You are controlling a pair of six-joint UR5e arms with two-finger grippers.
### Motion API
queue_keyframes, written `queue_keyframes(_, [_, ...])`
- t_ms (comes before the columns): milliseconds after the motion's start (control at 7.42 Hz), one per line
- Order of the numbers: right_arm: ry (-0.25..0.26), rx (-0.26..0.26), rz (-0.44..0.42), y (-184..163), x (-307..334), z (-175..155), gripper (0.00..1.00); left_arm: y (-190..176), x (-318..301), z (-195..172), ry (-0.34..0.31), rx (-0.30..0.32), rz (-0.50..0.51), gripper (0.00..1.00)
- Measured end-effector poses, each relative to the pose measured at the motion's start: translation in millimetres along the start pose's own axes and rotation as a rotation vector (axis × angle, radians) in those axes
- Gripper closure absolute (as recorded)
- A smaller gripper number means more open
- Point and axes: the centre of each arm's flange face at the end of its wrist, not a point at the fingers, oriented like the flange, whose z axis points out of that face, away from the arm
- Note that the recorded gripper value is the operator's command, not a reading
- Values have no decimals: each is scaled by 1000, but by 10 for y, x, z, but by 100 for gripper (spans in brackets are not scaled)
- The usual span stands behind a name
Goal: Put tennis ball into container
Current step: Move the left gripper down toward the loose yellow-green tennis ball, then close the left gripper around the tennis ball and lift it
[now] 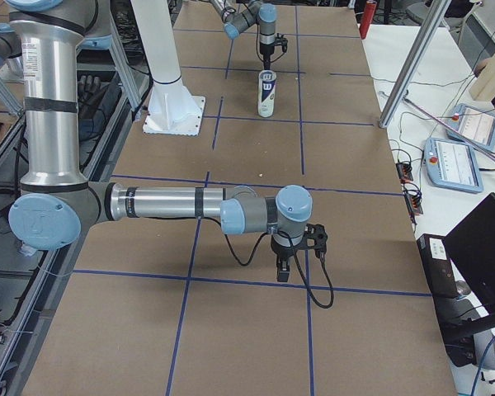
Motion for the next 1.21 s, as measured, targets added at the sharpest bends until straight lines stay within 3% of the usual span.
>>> queue_keyframes(270, [0,0,0,1,1,1,0,17,42,114,6,-6,10,0])
queue_keyframes(539, [0,0,0,0,0,0,0,25,58,156,4,-10,14,7])
queue_keyframes(674, [0,0,0,1,1,1,0,29,47,172,2,-12,16,15])
queue_keyframes(1079, [0,0,0,0,0,0,0,34,23,190,-2,-14,24,93])
queue_keyframes(1213, [0,0,0,1,0,2,0,35,56,136,7,-9,28,100])
